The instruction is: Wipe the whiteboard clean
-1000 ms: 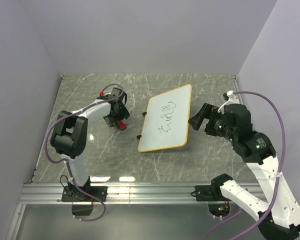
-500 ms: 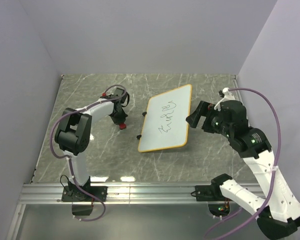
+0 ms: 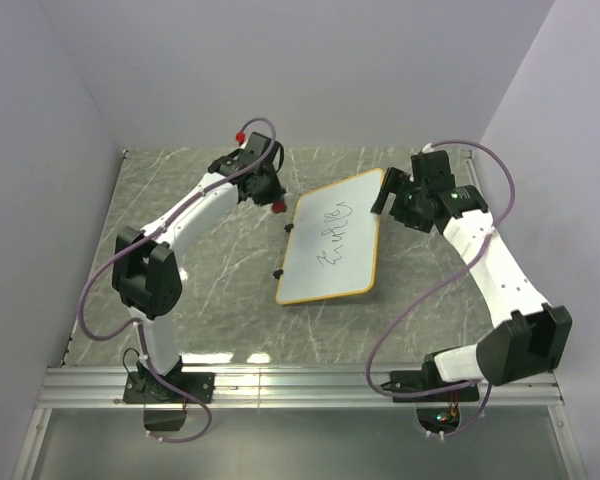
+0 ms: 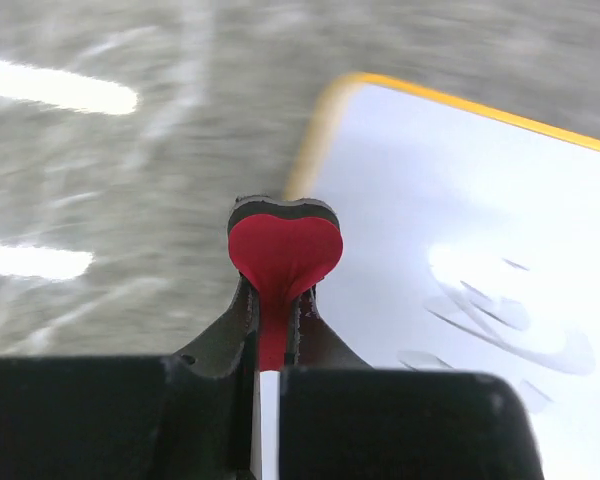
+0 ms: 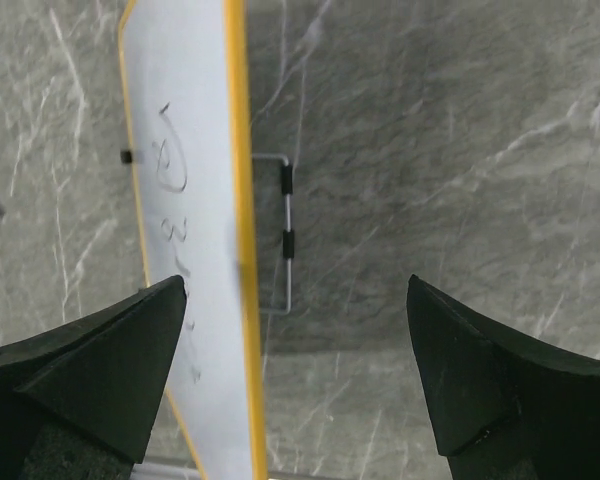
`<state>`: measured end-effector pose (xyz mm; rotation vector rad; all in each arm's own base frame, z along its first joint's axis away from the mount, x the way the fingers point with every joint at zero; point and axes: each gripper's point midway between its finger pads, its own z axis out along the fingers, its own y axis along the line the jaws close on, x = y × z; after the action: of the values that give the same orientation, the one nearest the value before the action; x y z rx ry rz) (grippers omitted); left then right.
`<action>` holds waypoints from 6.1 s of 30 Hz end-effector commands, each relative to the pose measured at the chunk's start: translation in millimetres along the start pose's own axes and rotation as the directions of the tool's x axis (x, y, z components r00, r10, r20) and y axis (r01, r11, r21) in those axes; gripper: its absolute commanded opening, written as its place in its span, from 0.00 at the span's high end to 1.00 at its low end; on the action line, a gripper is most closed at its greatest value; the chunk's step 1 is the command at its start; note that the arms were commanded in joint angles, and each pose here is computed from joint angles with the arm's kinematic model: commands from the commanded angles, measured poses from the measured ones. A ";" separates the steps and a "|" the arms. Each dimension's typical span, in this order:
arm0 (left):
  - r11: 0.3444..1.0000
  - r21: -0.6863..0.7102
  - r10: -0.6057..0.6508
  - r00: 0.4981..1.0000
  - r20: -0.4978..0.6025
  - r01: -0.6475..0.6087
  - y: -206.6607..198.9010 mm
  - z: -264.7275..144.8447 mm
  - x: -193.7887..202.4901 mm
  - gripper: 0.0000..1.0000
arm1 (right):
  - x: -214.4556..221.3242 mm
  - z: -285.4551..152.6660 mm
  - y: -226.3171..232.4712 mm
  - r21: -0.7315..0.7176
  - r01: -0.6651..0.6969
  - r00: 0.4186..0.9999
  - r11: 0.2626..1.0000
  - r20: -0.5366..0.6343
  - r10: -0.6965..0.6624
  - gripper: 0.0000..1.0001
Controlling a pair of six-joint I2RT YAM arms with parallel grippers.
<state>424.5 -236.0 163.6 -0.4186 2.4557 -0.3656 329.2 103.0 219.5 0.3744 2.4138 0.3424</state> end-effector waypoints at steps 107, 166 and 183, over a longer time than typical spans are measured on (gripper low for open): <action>0.741 0.625 0.476 0.849 -0.229 -0.247 -130.0 -97.4 173.2 1.00 | 23.6 62.2 64.0 -0.268 -0.032 0.996 0.963 -0.092 0.007 1.00; 0.939 0.326 0.195 0.949 -0.249 -0.108 -15.5 -40.4 230.0 1.00 | 32.1 48.2 48.4 -0.193 -0.072 0.997 0.978 0.000 0.074 1.00; 0.841 0.515 0.258 0.960 -0.110 -0.167 -135.7 -72.4 137.0 1.00 | 38.7 52.3 49.0 -0.208 -0.082 0.997 0.975 -0.018 0.080 1.00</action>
<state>295.1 -366.4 152.2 -0.0065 2.4981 -0.8261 361.5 151.4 191.4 0.4452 2.2559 0.6042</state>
